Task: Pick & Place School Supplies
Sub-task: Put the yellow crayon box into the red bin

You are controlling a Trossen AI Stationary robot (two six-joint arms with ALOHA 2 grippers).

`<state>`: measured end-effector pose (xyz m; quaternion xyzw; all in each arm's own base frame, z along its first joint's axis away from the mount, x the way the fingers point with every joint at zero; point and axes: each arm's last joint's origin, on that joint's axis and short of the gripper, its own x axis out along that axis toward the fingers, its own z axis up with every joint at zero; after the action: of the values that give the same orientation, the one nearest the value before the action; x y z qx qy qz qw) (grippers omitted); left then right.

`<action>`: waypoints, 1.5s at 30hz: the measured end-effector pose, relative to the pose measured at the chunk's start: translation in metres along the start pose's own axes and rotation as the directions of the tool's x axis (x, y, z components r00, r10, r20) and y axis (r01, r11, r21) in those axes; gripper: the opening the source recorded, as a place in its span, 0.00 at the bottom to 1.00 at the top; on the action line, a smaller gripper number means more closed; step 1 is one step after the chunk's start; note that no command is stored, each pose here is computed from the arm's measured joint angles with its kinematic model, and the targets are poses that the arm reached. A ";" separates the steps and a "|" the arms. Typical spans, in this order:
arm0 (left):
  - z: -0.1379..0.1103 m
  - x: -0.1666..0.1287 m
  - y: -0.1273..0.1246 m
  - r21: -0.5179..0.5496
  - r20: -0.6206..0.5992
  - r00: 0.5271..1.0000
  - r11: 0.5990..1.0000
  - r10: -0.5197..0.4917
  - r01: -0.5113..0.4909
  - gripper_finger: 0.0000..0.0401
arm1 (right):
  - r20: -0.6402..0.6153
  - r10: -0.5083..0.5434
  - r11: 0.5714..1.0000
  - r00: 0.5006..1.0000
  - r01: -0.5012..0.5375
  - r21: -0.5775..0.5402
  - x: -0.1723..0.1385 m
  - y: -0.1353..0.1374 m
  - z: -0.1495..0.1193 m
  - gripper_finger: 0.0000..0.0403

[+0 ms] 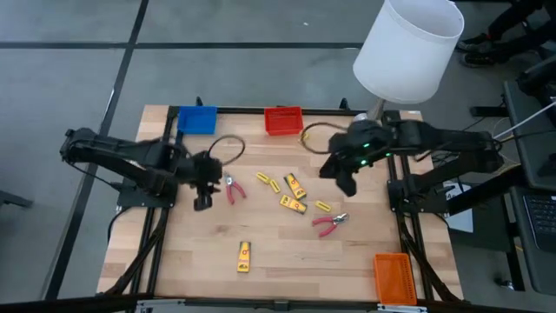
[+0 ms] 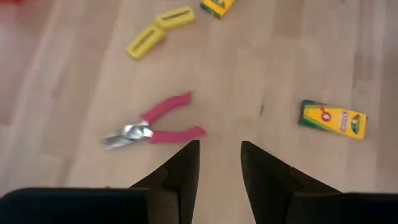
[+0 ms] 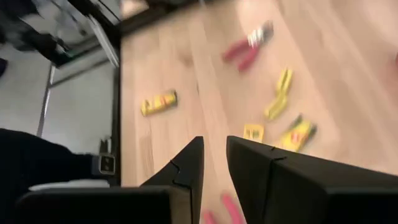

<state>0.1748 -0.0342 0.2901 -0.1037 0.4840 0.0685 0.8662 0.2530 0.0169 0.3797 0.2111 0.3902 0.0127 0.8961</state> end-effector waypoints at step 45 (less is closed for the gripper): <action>-0.050 -0.024 -0.018 -0.116 0.263 0.965 0.993 -0.006 0.038 0.29 | -0.356 -0.508 0.598 0.784 0.619 0.509 0.233 -0.062 -0.013 0.57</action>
<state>0.1250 -0.0642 0.2867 -0.1509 0.3589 0.1011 0.9155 0.3972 0.0092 0.1864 0.3474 0.4961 -0.3778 0.7004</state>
